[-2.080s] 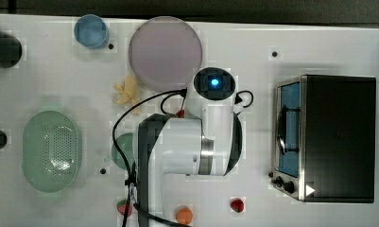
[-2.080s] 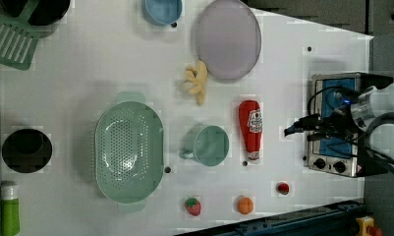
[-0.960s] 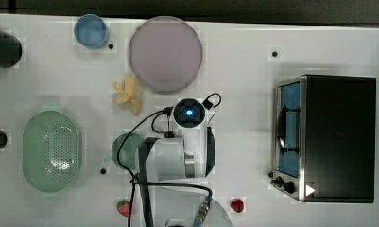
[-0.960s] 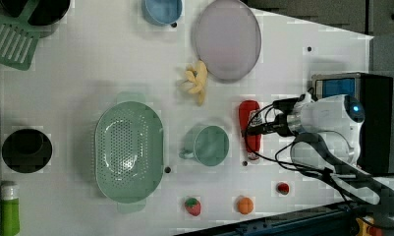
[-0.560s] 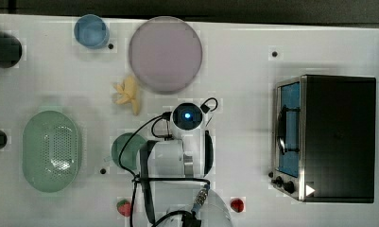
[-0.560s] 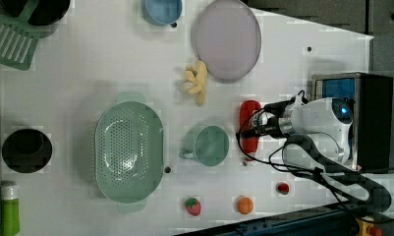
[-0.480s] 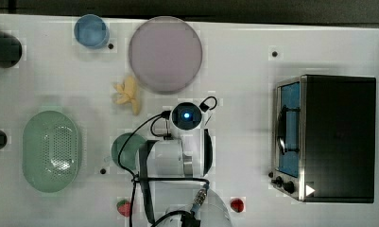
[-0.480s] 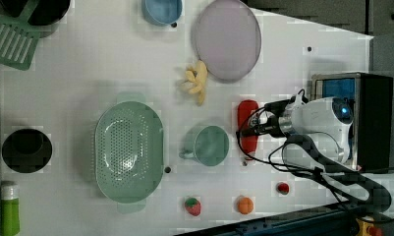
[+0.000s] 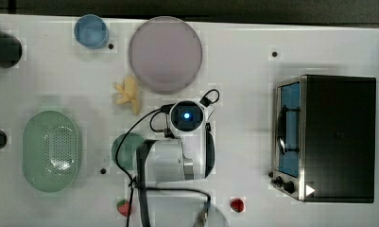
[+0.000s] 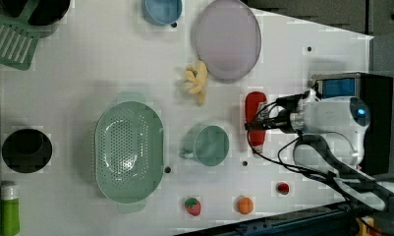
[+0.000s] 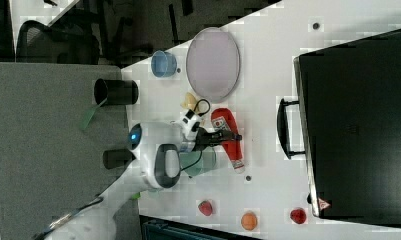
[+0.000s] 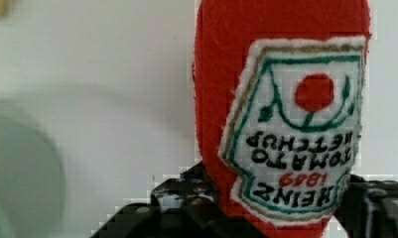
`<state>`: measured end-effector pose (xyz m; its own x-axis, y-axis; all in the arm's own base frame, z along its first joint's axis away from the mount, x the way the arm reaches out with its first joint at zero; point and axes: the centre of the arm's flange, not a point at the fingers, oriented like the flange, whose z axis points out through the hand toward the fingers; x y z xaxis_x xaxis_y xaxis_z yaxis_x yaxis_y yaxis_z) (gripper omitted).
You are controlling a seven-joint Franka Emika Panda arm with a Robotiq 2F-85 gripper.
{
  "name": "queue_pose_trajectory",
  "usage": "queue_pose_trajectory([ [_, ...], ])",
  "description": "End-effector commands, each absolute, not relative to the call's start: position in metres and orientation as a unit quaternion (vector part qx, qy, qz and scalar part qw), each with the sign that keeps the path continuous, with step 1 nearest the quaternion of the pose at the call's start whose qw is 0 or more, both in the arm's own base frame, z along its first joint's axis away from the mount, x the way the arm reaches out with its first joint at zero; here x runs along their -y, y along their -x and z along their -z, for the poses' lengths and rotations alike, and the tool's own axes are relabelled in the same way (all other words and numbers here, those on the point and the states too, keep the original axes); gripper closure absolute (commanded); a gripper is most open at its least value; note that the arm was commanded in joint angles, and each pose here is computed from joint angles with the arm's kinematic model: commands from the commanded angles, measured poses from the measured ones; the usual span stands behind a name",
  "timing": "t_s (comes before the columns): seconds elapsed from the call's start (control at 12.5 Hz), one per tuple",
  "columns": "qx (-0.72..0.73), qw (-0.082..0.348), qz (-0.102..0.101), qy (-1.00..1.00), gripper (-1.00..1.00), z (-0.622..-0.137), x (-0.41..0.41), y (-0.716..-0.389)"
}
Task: Pick Ketchup from the table and place it in strainer.
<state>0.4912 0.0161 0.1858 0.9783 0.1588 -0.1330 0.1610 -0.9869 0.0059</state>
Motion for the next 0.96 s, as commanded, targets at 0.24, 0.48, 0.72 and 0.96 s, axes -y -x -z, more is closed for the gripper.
queue_pose_trajectory([
  [0.24, -0.092, 0.029, 0.025, -0.995, -0.26, -0.359, -0.042, -0.504],
  [0.48, -0.102, 0.002, 0.023, -0.995, -0.26, -0.417, -0.099, -0.498],
  [0.72, -0.080, -0.025, 0.020, -0.996, -0.26, -0.435, -0.175, -0.488],
  [0.96, -0.006, -0.023, 0.031, -0.999, -0.26, -0.420, -0.248, -0.465],
])
